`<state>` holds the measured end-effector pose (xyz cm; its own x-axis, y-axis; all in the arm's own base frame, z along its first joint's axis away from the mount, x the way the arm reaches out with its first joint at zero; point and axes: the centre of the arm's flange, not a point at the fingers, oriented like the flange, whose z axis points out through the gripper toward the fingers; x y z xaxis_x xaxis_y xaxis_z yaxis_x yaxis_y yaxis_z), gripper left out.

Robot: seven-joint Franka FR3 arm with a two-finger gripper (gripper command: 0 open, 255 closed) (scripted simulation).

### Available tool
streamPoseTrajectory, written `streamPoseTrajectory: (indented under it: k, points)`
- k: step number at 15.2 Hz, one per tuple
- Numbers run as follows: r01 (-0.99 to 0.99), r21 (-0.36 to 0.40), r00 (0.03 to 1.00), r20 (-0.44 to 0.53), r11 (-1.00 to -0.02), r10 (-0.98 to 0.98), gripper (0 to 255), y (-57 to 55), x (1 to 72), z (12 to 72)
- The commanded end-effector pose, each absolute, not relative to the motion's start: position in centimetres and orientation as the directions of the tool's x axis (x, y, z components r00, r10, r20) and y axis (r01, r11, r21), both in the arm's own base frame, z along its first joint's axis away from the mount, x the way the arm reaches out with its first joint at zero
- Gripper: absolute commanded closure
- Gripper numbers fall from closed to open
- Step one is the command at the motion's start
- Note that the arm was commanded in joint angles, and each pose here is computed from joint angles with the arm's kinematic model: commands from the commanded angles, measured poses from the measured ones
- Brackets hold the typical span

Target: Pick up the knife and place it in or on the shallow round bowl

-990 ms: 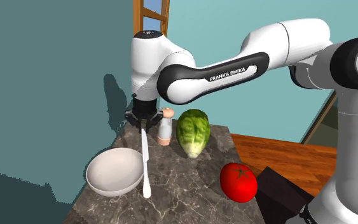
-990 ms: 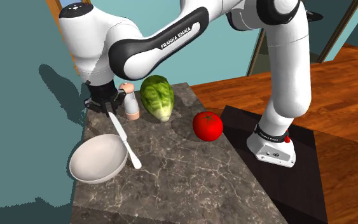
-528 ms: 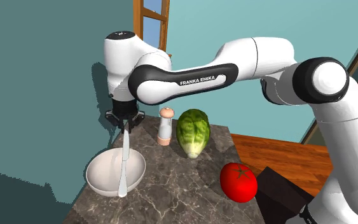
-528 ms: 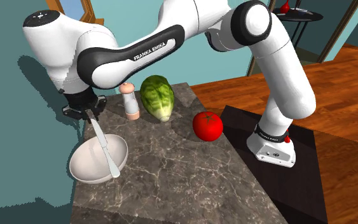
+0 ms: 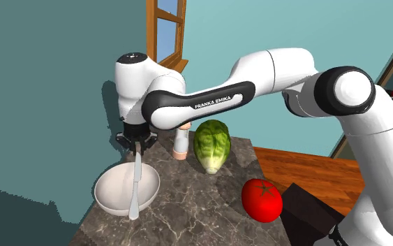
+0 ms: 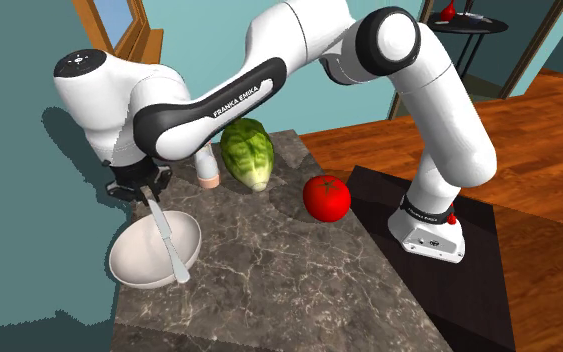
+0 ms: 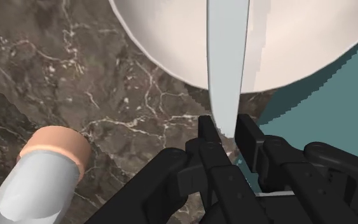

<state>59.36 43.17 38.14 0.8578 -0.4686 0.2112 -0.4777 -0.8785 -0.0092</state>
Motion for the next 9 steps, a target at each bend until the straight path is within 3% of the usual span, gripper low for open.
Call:
streamPoseTrajectory:
  k: [1, 9]
  points:
    - [-0.478, -0.010, 0.858, 0.211, -0.879, -0.469, 255, 43.2, 59.4, 37.1]
    - [-0.478, -0.010, 0.858, 0.211, -0.879, -0.469, 255, 43.2, 59.4, 35.0]
